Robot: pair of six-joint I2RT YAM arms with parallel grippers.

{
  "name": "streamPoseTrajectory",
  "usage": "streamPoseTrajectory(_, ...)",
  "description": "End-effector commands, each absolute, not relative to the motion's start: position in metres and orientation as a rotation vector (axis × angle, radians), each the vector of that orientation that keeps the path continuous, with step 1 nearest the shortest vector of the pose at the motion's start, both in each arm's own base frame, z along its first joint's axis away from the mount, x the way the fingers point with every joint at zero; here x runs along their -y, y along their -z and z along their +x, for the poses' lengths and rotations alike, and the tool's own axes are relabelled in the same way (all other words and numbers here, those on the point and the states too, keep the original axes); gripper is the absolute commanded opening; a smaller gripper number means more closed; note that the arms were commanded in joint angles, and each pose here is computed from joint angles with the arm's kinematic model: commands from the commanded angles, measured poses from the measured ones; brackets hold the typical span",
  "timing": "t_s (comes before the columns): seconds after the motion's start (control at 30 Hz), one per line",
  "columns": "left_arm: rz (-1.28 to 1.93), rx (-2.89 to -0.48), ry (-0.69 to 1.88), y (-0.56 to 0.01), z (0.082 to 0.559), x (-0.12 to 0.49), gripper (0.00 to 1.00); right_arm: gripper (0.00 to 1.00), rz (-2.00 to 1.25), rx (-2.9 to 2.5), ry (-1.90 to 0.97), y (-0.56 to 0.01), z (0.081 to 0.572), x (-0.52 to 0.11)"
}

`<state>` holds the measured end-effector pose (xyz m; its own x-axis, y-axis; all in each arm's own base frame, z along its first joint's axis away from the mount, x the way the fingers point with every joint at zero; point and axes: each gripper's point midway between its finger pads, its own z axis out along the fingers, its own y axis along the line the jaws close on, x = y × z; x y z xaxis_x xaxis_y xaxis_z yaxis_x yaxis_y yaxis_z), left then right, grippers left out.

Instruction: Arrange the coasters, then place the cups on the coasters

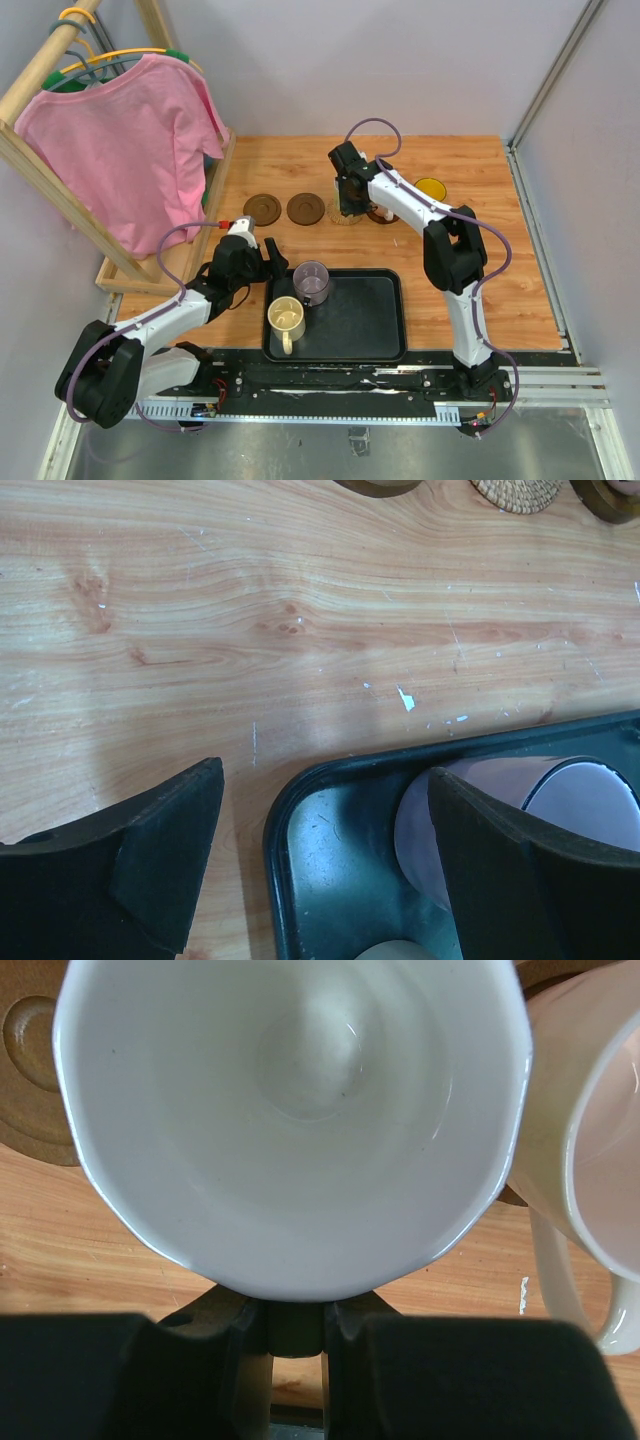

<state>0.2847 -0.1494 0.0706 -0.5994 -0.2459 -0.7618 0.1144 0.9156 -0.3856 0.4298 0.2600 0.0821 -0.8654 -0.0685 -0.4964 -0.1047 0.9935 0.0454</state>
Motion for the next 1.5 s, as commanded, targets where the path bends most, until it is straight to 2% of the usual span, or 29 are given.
streamPoseTrajectory(0.0,-0.072,-2.099,0.534,-0.088,0.295,0.158,0.87,0.01,-0.101,-2.581,-0.142,-0.105,0.431,-0.259)
streamPoseTrajectory(0.43,-0.073,-2.106,0.534,-0.085,0.295,0.159,0.87,0.01,-0.131,-2.549,-0.104,-0.125,0.426,-0.26)
streamPoseTrajectory(1.0,-0.076,-2.108,0.535,-0.083,0.295,0.159,0.87,0.01,-0.187,-2.574,-0.107,-0.115,0.422,-0.273)
streamPoseTrajectory(1.07,-0.074,-2.105,0.535,-0.084,0.296,0.159,0.87,0.07,-0.193,-2.584,-0.114,-0.113,0.42,-0.274)
streamPoseTrajectory(1.17,-0.075,-2.108,0.532,-0.083,0.295,0.159,0.87,0.25,-0.203,-2.59,-0.129,-0.111,0.417,-0.278)
streamPoseTrajectory(1.27,-0.078,-2.111,0.53,-0.082,0.295,0.158,0.87,0.36,-0.207,-2.593,-0.136,-0.109,0.417,-0.28)
streamPoseTrajectory(1.33,-0.079,-2.114,0.531,-0.08,0.294,0.158,0.87,0.5,-0.21,-2.595,-0.138,-0.108,0.417,-0.28)
streamPoseTrajectory(1.47,-0.082,-2.118,0.528,-0.079,0.293,0.157,0.87,0.61,-0.209,-2.596,-0.144,-0.108,0.416,-0.281)
